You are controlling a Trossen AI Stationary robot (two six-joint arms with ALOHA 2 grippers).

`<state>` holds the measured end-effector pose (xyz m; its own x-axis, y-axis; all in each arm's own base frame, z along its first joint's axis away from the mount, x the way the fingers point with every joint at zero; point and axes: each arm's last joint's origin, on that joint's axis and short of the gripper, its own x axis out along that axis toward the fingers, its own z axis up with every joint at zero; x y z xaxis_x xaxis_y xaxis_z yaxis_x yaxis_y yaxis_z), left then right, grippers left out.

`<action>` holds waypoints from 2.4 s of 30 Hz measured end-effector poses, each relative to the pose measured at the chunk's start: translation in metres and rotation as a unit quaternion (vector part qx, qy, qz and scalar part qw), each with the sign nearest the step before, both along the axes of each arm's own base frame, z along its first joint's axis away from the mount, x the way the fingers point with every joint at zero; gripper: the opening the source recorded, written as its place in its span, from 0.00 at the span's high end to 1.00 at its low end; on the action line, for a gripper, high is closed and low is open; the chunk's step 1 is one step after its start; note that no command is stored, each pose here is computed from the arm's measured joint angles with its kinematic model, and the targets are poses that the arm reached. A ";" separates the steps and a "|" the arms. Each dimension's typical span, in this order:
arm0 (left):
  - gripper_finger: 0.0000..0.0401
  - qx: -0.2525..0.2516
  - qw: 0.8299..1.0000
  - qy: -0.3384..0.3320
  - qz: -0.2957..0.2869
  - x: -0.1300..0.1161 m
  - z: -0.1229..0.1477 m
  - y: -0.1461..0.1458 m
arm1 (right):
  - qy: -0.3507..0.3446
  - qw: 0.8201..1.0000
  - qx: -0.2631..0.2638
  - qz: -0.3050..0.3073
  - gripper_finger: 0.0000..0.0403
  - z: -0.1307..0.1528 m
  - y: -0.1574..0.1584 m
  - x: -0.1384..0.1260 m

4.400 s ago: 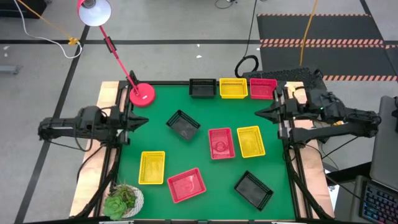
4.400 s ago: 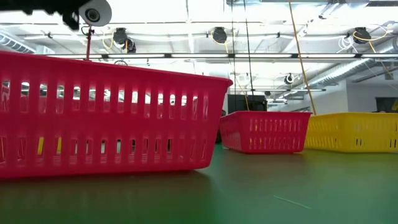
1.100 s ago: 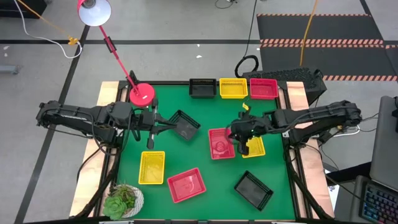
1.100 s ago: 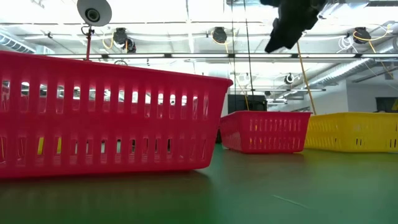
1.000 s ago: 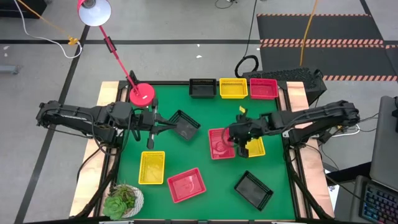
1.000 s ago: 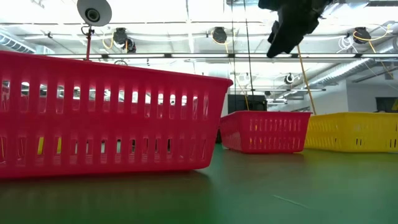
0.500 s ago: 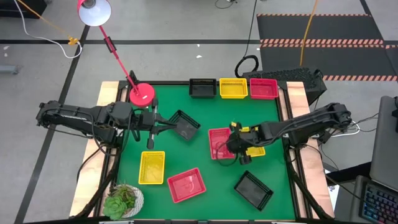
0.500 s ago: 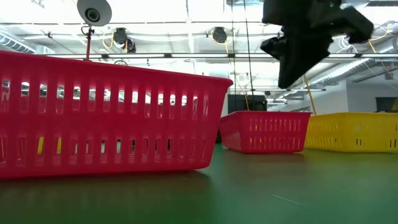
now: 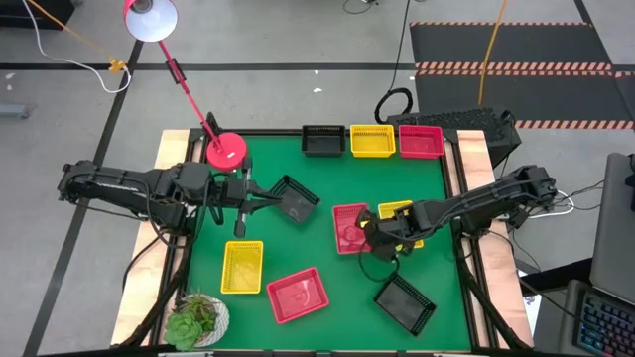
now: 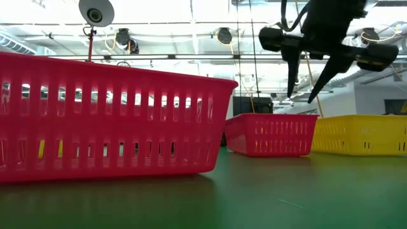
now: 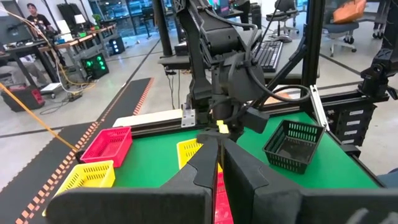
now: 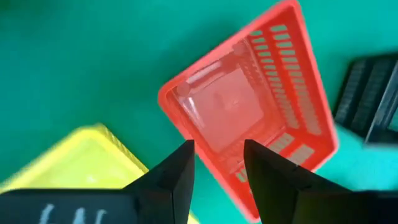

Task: Stack baskets by color
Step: Stack the middle red bin on the top red bin

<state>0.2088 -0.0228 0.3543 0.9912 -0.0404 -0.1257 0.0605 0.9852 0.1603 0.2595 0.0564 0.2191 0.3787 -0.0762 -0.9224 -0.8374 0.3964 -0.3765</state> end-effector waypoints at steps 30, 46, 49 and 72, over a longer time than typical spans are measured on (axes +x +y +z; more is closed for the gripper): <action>0.94 -0.004 1.000 0.000 0.001 0.000 0.000 0.000 | 0.001 0.993 -0.036 0.109 0.74 -0.034 -0.030 -0.003; 0.94 -0.003 1.000 0.000 0.000 0.000 0.000 0.000 | -0.029 0.994 -0.035 0.104 0.97 -0.041 -0.030 -0.002; 0.94 -0.003 1.000 0.000 0.001 0.000 0.000 0.000 | -0.045 0.993 -0.034 0.101 0.98 -0.039 -0.030 0.001; 0.94 -0.003 1.000 0.001 0.000 0.000 0.000 0.000 | -0.151 0.976 -0.085 -0.130 0.99 0.026 -0.019 0.008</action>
<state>0.2089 -0.0228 0.3541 0.9911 -0.0401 -0.1267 0.0597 0.9861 0.1552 0.2680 0.0371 0.2451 0.5786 -0.3483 -0.7376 -0.5571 0.4918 -0.6692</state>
